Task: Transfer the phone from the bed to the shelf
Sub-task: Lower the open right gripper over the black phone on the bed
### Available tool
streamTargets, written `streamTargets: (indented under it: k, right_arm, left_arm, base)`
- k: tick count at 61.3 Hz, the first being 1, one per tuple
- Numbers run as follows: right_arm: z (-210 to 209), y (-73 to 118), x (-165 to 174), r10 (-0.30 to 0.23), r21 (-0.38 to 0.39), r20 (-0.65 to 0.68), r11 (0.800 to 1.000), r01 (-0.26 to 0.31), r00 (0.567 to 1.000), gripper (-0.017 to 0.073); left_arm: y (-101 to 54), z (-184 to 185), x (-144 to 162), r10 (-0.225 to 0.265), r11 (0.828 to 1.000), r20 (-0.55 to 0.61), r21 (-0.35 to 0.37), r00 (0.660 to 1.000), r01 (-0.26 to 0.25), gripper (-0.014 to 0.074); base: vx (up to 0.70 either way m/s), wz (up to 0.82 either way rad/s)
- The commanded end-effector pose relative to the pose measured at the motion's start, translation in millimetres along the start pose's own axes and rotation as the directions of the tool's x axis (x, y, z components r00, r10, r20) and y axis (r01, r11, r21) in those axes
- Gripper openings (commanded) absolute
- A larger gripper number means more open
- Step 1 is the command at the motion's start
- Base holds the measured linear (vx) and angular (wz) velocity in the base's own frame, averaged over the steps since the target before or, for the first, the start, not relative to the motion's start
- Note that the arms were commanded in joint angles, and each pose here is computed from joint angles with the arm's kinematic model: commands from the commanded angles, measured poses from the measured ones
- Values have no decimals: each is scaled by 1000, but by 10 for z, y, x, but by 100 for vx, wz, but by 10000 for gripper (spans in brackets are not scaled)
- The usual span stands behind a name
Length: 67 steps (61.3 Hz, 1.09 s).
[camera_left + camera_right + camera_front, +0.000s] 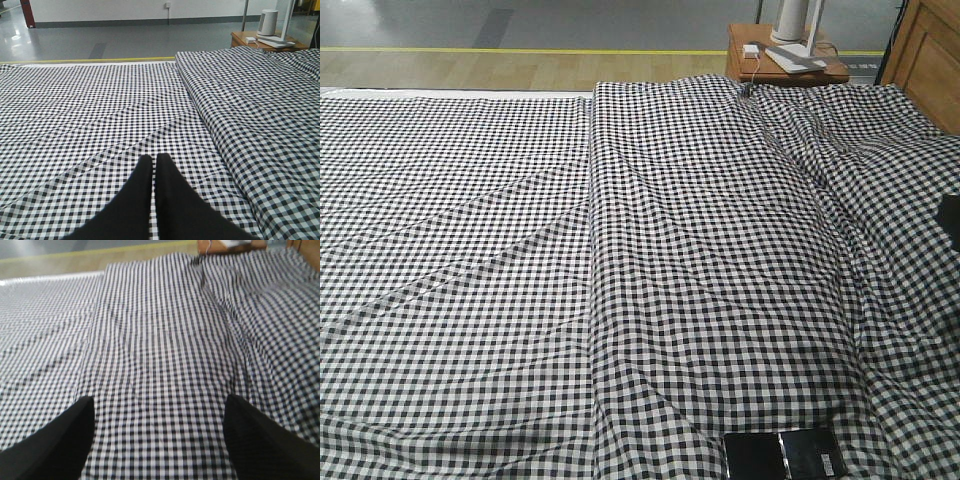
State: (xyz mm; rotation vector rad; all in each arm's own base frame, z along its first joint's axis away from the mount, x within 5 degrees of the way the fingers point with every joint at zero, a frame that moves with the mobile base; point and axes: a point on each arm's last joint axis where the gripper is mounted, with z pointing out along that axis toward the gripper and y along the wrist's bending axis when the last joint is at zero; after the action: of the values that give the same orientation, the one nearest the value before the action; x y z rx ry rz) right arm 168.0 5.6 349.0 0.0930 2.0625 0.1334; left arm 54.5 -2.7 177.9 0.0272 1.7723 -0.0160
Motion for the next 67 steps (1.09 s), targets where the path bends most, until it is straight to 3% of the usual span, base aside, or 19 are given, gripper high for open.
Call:
streamTargets:
  k: [1,8,24,37,56,67]
  right_arm:
    - [40,19,-269,-6,4,41,1000,6,999,505]
    - [174,37,-428,-13,7,-35,1000,14,999,505]
    - [437,41,-698,-112,-1,-198,993,115,974,505]
    - [495,-378,-806,-71,67,-254,994,91,964,505]
    - [815,-1067,-632,55,69,-356,997,-32,933,505]
    - [1177,-1259,-442,-37,-5,-446,999,38,894,505]
  left_arm:
    - [6,-3,-61,-9,1000,75,-5,997,10,1]
    - [6,-3,-61,-9,1000,75,-5,997,10,1]
    - [6,-3,-61,-9,1000,75,-5,997,10,1]
    - [6,-3,-61,-9,1000,75,-5,997,10,1]
    - [6,-3,-61,-9,1000,75,-5,997,10,1]
    - [6,-3,-61,-9,1000,75,-5,997,10,1]
  base:
    - [0,0]
    - [0,0]
    - [0,0]
    - [0,0]
    - [0,0]
    - [0,0]
